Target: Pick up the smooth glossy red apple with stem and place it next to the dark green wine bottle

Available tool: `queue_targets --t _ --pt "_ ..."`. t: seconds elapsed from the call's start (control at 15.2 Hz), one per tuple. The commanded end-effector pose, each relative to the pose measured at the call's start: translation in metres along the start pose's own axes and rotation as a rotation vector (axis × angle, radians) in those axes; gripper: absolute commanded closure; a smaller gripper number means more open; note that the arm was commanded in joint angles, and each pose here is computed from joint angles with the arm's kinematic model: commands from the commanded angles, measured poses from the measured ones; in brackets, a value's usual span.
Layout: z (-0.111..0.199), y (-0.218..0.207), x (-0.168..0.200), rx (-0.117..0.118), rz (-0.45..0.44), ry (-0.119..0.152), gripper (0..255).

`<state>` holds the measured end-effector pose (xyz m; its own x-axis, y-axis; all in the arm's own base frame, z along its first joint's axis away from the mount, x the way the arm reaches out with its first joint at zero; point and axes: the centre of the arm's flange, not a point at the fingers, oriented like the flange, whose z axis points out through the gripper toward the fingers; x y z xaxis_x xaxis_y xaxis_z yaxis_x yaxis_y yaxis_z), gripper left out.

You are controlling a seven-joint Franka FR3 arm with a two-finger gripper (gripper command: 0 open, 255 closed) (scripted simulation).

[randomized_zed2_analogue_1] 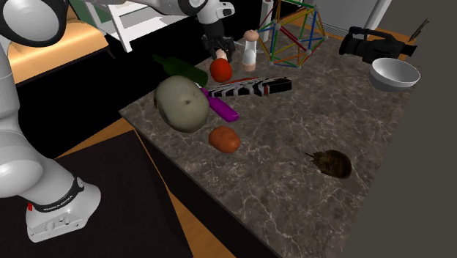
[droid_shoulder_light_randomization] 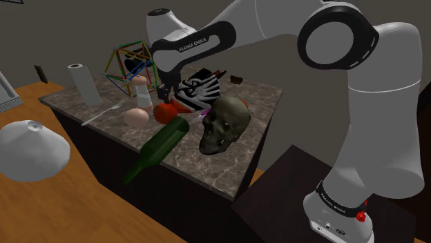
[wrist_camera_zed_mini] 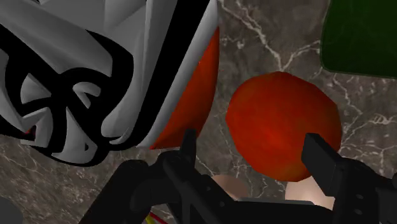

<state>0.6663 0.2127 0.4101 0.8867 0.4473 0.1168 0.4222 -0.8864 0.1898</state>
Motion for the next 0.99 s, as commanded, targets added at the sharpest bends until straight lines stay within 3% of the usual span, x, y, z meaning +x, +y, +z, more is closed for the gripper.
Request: queue_targets --t 0.0,0.13,0.4,0.92 --pt "0.0 0.0 0.0 0.0 0.0 -0.001 0" --pt "0.001 0.0 0.0 0.0 0.0 -0.001 0" --pt "-0.049 0.0 0.0 0.0 0.0 -0.001 0" --pt "-0.049 0.0 0.0 0.0 0.0 -0.001 0"
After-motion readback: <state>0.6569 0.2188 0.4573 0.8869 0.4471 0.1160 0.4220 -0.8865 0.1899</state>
